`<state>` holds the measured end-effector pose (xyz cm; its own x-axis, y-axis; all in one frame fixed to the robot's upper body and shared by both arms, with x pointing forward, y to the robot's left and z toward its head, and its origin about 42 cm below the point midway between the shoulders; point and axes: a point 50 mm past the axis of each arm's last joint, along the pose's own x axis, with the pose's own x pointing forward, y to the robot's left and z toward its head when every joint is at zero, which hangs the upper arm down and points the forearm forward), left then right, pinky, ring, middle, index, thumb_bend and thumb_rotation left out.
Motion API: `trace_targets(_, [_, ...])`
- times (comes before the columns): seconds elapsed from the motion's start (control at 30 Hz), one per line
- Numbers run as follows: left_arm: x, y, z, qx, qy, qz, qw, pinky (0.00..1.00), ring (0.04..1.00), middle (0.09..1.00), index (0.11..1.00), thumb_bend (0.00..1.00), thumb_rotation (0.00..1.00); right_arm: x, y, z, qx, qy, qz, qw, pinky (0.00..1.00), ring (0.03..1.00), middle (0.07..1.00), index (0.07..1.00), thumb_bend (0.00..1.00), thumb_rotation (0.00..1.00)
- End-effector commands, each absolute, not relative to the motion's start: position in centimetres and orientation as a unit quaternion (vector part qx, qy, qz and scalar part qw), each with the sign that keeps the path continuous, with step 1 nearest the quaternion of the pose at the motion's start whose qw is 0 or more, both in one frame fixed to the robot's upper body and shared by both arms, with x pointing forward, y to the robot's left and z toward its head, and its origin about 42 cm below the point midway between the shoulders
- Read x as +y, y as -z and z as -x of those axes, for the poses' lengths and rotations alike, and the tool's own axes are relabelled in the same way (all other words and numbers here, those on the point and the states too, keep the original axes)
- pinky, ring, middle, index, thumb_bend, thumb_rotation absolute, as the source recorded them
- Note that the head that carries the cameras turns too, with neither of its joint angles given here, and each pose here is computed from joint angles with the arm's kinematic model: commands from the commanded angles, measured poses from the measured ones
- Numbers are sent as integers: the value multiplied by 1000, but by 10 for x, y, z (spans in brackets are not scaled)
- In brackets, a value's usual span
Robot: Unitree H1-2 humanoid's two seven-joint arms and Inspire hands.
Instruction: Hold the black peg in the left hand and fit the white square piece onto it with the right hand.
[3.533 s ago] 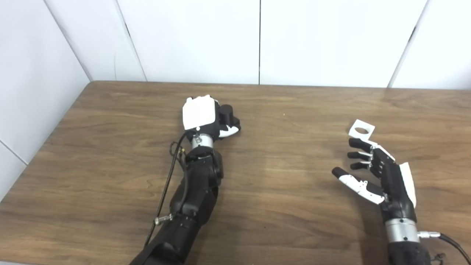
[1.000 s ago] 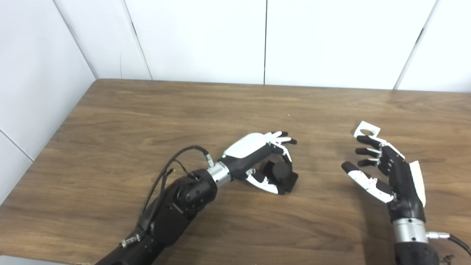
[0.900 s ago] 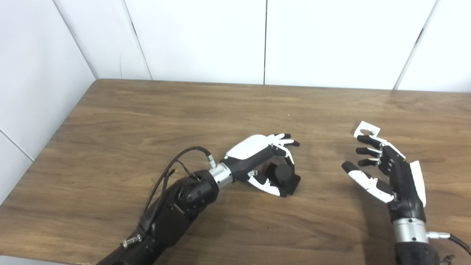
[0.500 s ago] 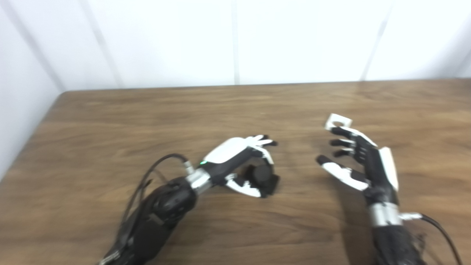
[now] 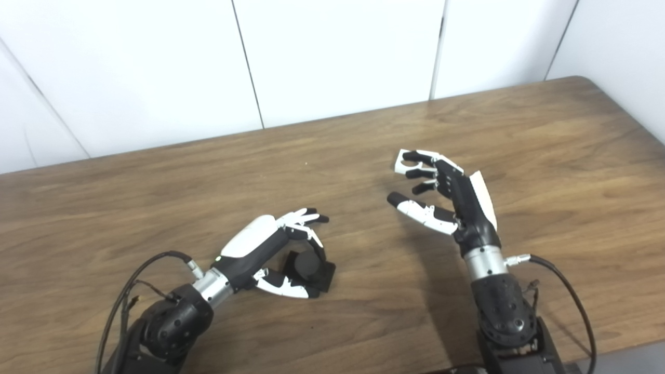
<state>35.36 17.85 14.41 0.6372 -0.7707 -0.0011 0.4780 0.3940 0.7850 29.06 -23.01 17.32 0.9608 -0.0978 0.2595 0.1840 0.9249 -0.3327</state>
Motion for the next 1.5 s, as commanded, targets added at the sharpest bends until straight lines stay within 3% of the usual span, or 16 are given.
trace_targets(0.0, [191, -145, -357, -179, 386, -413, 805, 973, 979, 913, 492, 522, 71, -230, -199, -299, -165, 76, 180, 967, 558, 693, 795, 724, 662, 380])
trace_targets(0.17, [192, -147, -357, -176, 385, -415, 805, 978, 982, 914, 492, 522, 69, -241, -206, -311, -179, 78, 244, 950, 573, 698, 781, 723, 661, 343])
trace_targets(0.27, [192, -148, -357, -177, 385, -416, 805, 977, 983, 913, 492, 522, 68, -251, -213, -321, -180, 86, 292, 935, 665, 756, 780, 713, 685, 336])
trace_targets(0.43, [192, -149, -357, -175, 384, -417, 805, 979, 983, 914, 492, 522, 67, -268, -226, -337, -166, 93, 352, 917, 707, 801, 800, 721, 715, 375])
trace_targets(0.67, [193, -148, -356, -168, 384, -418, 806, 976, 983, 915, 492, 522, 68, -287, -251, -369, -125, 89, 440, 885, 651, 835, 863, 742, 732, 421])
trace_targets(0.97, [195, -148, -356, -164, 383, -417, 808, 983, 978, 914, 492, 522, 67, -301, -273, -408, -93, 65, 518, 848, 607, 827, 882, 756, 748, 411])
trace_targets(1.2, [197, -148, -356, -156, 386, -402, 815, 940, 972, 915, 492, 522, 65, -307, -277, -427, -64, 41, 551, 831, 685, 893, 924, 775, 754, 422])
trace_targets(1.4, [198, -150, -357, -155, 385, -412, 811, 979, 983, 917, 493, 522, 69, -309, -281, -442, -45, 21, 569, 821, 747, 922, 941, 772, 778, 413])
trace_targets(1.47, [198, -150, -357, -156, 384, -412, 811, 969, 979, 916, 492, 522, 68, -309, -281, -447, -36, 11, 579, 815, 822, 944, 950, 784, 773, 425])
